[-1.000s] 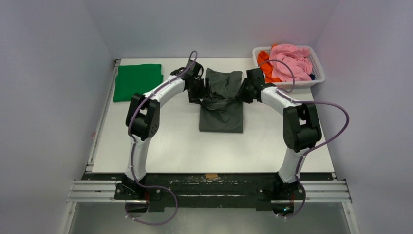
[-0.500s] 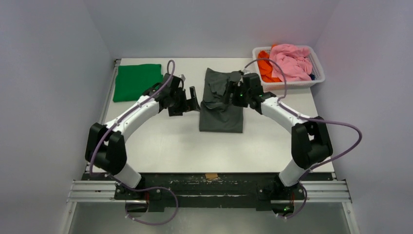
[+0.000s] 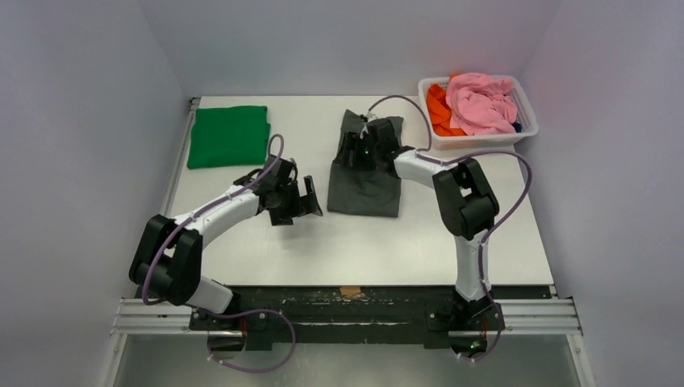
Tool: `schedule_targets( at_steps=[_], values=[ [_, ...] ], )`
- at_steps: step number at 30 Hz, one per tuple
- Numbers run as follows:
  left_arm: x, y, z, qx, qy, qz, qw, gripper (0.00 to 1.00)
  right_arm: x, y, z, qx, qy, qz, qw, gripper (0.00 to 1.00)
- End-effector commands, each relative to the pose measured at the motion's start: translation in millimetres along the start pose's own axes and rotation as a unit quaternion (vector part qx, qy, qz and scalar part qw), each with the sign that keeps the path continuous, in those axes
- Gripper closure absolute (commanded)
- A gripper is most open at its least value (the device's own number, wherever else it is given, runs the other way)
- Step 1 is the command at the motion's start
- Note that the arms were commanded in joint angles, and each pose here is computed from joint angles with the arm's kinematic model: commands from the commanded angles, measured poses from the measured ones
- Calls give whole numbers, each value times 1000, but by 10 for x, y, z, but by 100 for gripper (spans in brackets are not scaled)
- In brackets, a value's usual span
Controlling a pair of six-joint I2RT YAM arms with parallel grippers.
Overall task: Fold and stack the t-shirts
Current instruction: Fold the folded rectangular tshirt in 1/3 of the way, then grab one side of the 2/3 rectangular tshirt with both arms
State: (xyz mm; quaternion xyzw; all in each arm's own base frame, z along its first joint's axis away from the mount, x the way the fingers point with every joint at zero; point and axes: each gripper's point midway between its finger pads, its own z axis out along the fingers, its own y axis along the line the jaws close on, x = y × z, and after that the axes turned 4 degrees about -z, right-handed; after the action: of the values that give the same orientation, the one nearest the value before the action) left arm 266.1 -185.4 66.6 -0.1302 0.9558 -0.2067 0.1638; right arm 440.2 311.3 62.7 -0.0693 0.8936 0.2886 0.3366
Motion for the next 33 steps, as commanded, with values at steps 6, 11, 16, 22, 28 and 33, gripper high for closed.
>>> schedule_targets(
  at_steps=[6,11,16,22,28,33],
  values=[
    [-281,-304,187,36,-11,1,999,0,-860,-360,-144,3,-77,25,997,30],
    [-424,-455,425,40,9,3,999,10,-818,-399,-731,50,-115,11,992,29],
    [-361,-558,630,53,36,6,998,29,-597,-720,-1402,155,-157,48,974,26],
    [-197,-611,845,43,66,20,997,53,48,-1053,-1707,215,-136,93,963,27],
    [-64,-526,978,22,86,13,996,89,725,-976,-1522,155,-52,128,978,37],
    [-57,-450,951,5,79,14,997,100,1026,-935,-1335,120,-6,152,981,49]
  ],
)
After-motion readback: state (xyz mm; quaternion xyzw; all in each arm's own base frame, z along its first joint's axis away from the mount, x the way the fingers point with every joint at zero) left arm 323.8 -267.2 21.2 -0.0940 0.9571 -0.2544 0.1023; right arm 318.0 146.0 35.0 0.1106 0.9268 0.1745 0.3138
